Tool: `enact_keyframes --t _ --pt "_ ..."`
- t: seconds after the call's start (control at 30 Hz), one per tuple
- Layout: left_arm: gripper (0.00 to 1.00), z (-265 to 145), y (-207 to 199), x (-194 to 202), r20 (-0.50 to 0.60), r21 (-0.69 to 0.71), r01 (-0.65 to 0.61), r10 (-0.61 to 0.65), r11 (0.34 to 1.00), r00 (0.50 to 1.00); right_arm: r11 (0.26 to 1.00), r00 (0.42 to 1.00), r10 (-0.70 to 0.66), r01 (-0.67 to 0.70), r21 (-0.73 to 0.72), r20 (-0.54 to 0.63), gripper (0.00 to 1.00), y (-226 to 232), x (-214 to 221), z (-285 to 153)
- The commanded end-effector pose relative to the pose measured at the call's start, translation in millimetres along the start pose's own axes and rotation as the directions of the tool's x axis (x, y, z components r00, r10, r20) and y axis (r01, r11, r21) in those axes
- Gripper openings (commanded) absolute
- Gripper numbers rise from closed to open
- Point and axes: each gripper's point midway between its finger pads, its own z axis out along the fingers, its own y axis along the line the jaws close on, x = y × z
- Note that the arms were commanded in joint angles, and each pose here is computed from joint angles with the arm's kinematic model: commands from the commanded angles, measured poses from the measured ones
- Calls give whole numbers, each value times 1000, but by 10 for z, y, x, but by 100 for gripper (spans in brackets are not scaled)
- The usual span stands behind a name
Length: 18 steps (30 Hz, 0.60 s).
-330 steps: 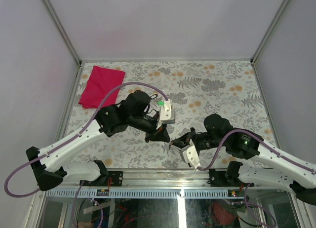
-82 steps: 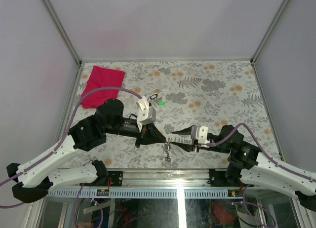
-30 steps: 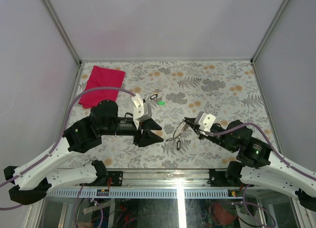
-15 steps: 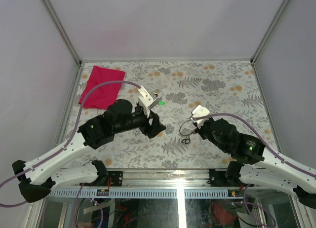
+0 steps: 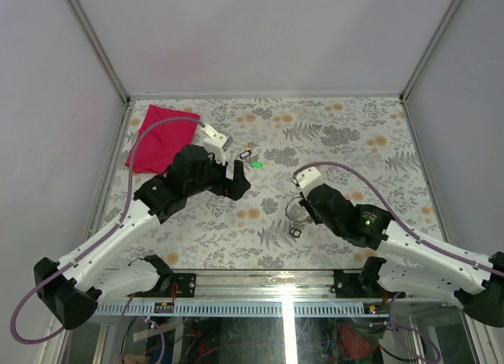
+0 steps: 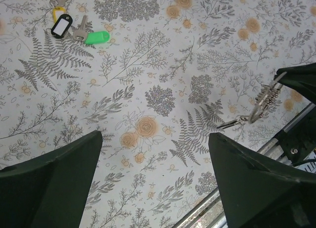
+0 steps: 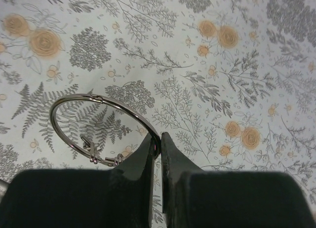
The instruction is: Put the keys on the keyring
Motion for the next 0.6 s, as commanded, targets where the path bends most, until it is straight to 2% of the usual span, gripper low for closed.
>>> enact_keyframes --t 0.0,0.23,0.57 --pt "92 2 10 -143 73 8 22 -23 1000 997 995 995 98 -98 -21 -37 0 -27 -61 154" --pt "93 -9 99 -65 59 -26 23 -22 999 998 991 982 125 -130 -32 -143 0 -49 61 458" --pt "93 15 119 -4 37 -29 19 -18 999 999 964 951 267 -263 46 -154 0 -404 118 809"
